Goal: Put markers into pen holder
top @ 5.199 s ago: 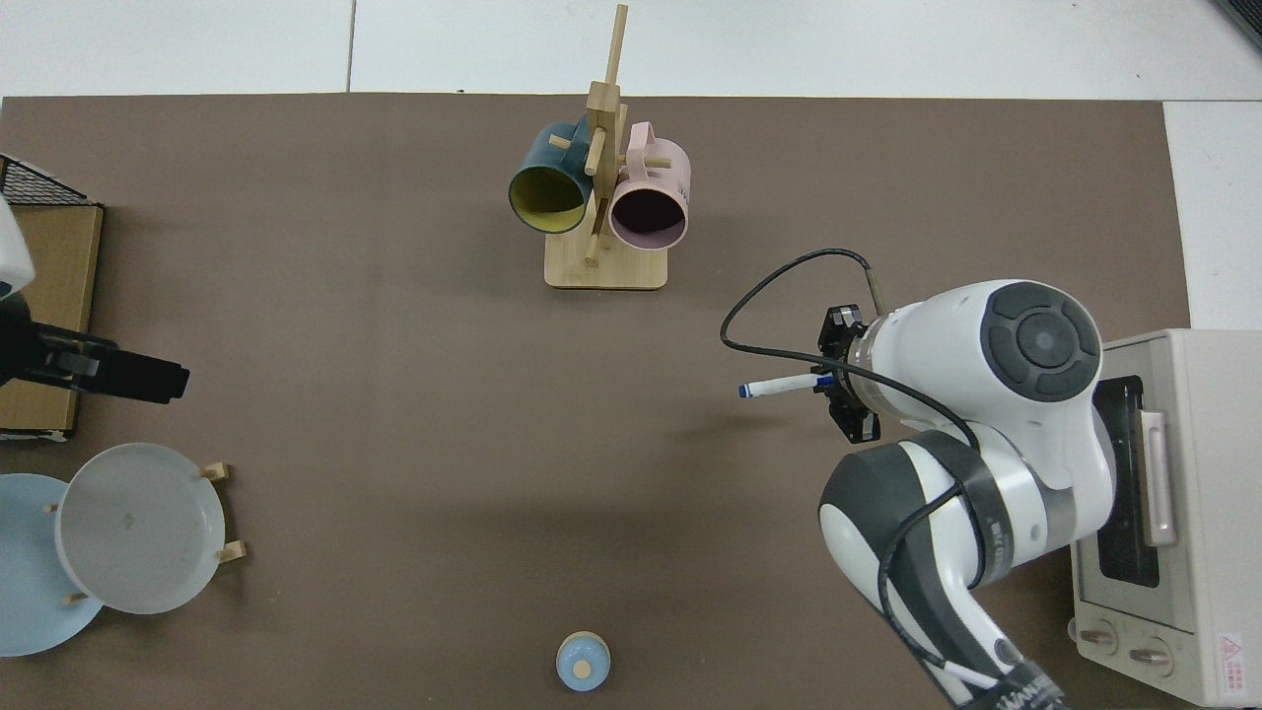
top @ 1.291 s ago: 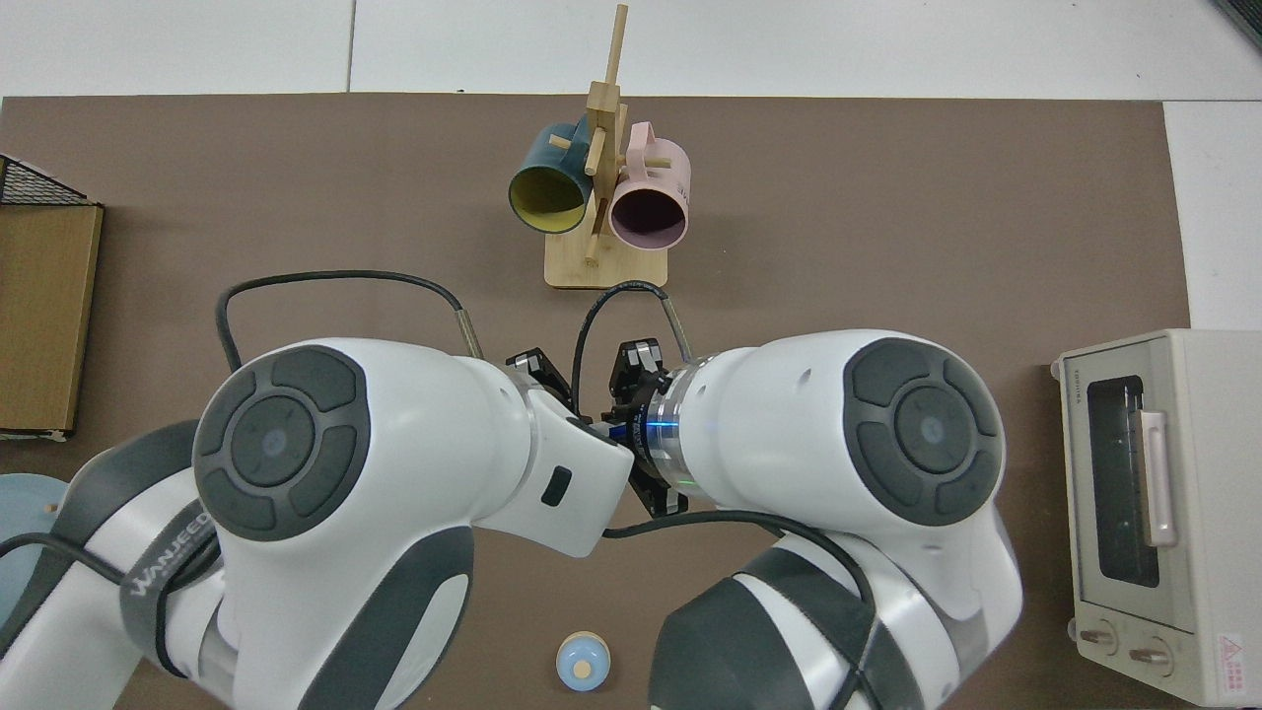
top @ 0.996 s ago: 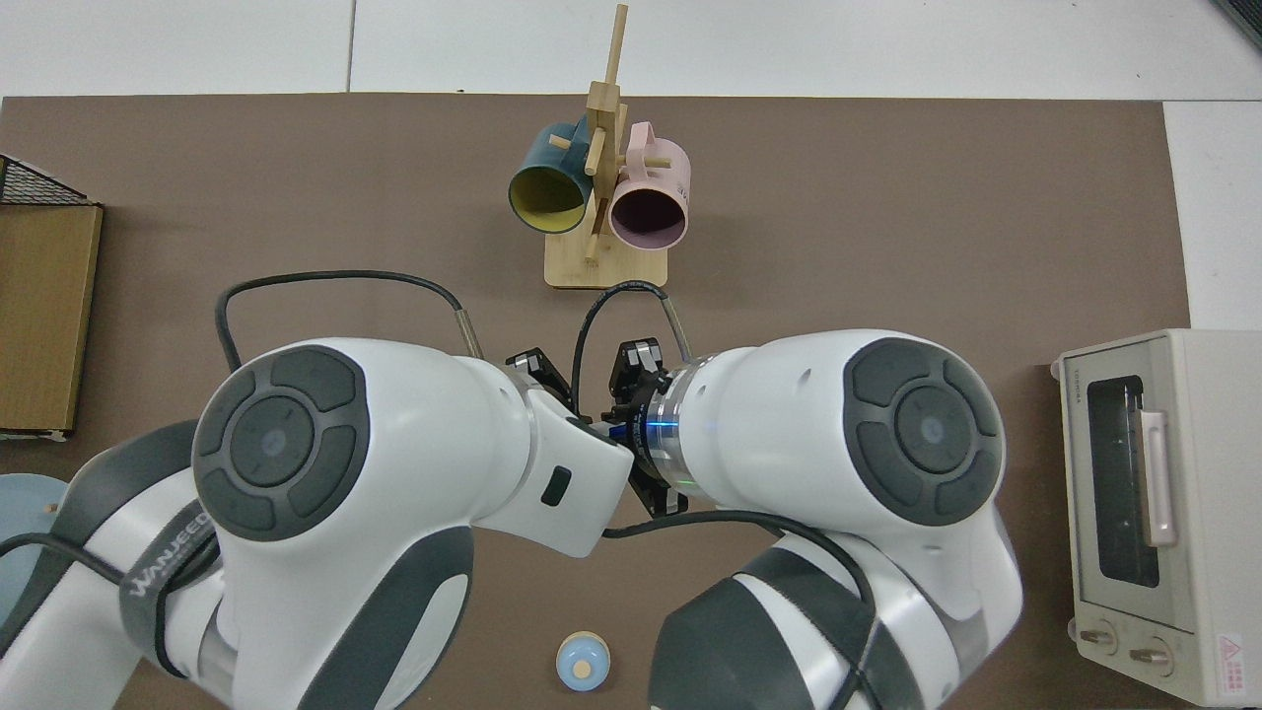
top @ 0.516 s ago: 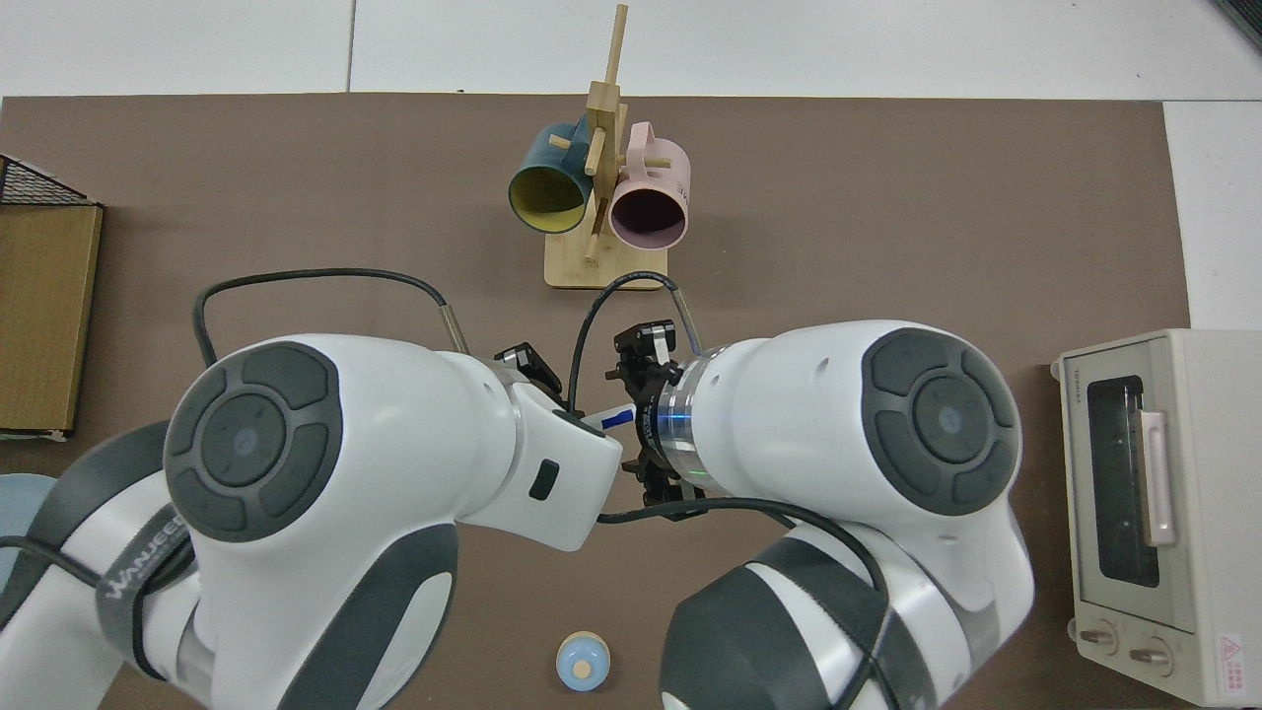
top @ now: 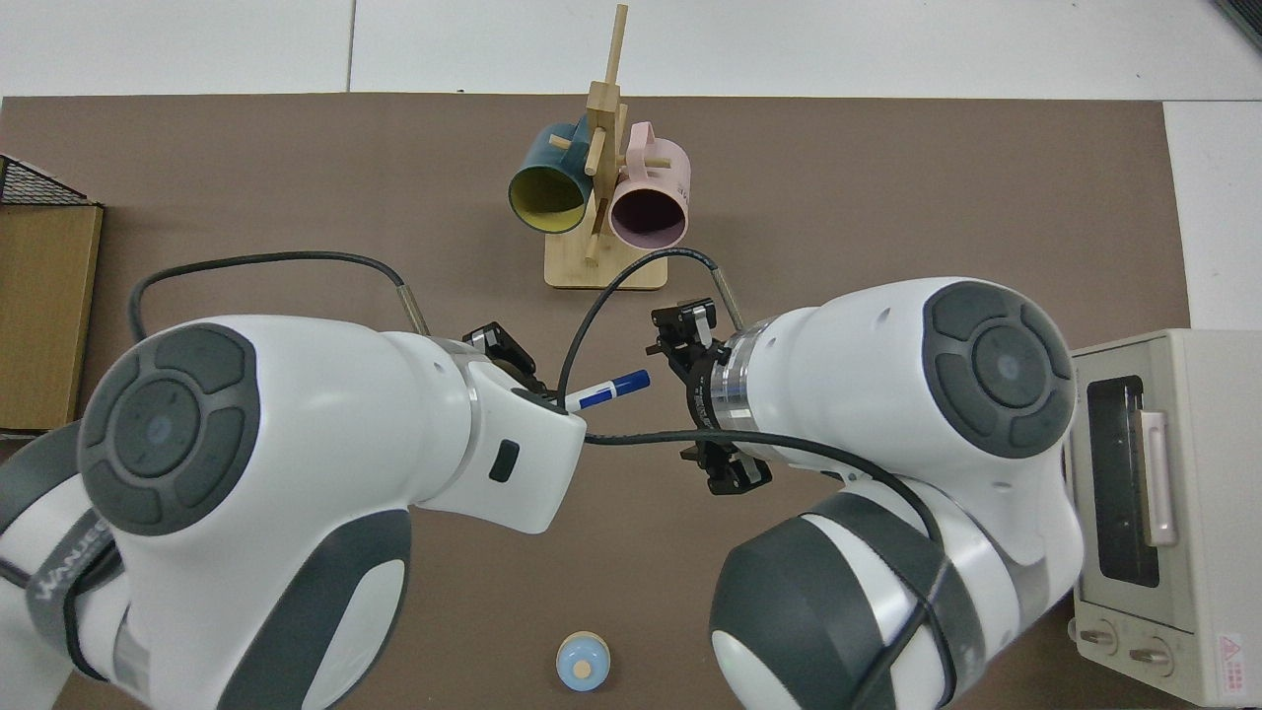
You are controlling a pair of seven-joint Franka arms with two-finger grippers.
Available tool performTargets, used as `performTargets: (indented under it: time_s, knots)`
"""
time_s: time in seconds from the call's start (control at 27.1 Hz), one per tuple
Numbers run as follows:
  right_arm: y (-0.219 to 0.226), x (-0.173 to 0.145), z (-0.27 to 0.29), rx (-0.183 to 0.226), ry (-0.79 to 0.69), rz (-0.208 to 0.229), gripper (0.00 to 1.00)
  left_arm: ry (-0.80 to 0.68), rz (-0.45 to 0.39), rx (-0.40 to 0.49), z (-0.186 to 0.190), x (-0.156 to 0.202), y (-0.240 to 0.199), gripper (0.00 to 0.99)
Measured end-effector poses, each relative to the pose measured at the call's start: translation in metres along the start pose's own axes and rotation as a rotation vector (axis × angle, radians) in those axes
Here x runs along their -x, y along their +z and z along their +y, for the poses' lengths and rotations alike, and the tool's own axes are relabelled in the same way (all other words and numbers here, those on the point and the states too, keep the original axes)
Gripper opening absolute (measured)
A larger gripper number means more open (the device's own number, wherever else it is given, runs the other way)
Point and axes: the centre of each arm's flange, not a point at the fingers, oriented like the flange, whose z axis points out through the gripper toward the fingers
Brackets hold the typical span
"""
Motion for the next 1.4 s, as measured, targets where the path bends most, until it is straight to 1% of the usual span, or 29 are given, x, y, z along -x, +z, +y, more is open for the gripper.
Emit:
performTargets:
  time_s: [0.07,0.26,0.33,0.44,0.55,0.7,0.77,0.88,1.0,1.18,1.4]
  knots:
    - [0.001,-0.004,0.001,0.017,-0.066,0.011,1.0,-0.007,0.002,-0.004,-0.004,0.002,-0.003,0.176]
    - [0.001,-0.016,0.008,0.081,-0.291,0.051,1.0,-0.014,0.008,-0.012,-0.008,0.004,-0.009,0.176]
    - [0.001,-0.022,0.009,0.093,-0.36,0.064,1.0,-0.014,0.009,-0.013,-0.008,0.004,-0.011,0.176]
    - [-0.001,-0.042,0.008,0.104,-0.474,0.094,1.0,-0.014,0.007,-0.019,-0.009,0.005,-0.012,0.176]
    - [-0.006,-0.079,0.006,0.116,-0.605,0.106,1.0,-0.022,0.002,-0.022,-0.013,0.009,-0.014,0.176]
    - [-0.02,-0.147,0.006,0.126,-0.774,0.11,1.0,-0.034,-0.002,-0.022,-0.019,0.013,-0.021,0.176]
    - [-0.027,-0.175,0.008,0.134,-0.842,0.114,1.0,-0.04,-0.003,-0.023,-0.021,0.015,-0.024,0.176]
    - [-0.036,-0.205,0.015,0.176,-0.936,0.127,1.0,-0.046,-0.006,-0.021,-0.024,0.018,-0.027,0.176]
    - [-0.042,-0.213,0.018,0.207,-1.01,0.143,1.0,-0.051,-0.012,-0.015,-0.025,0.021,-0.028,0.176]
    - [-0.063,-0.202,0.025,0.245,-1.082,0.167,1.0,-0.058,-0.05,-0.018,-0.031,0.03,-0.032,0.176]
    - [-0.087,-0.184,0.035,0.294,-1.111,0.161,1.0,-0.077,-0.073,-0.024,-0.04,0.041,-0.039,0.176]
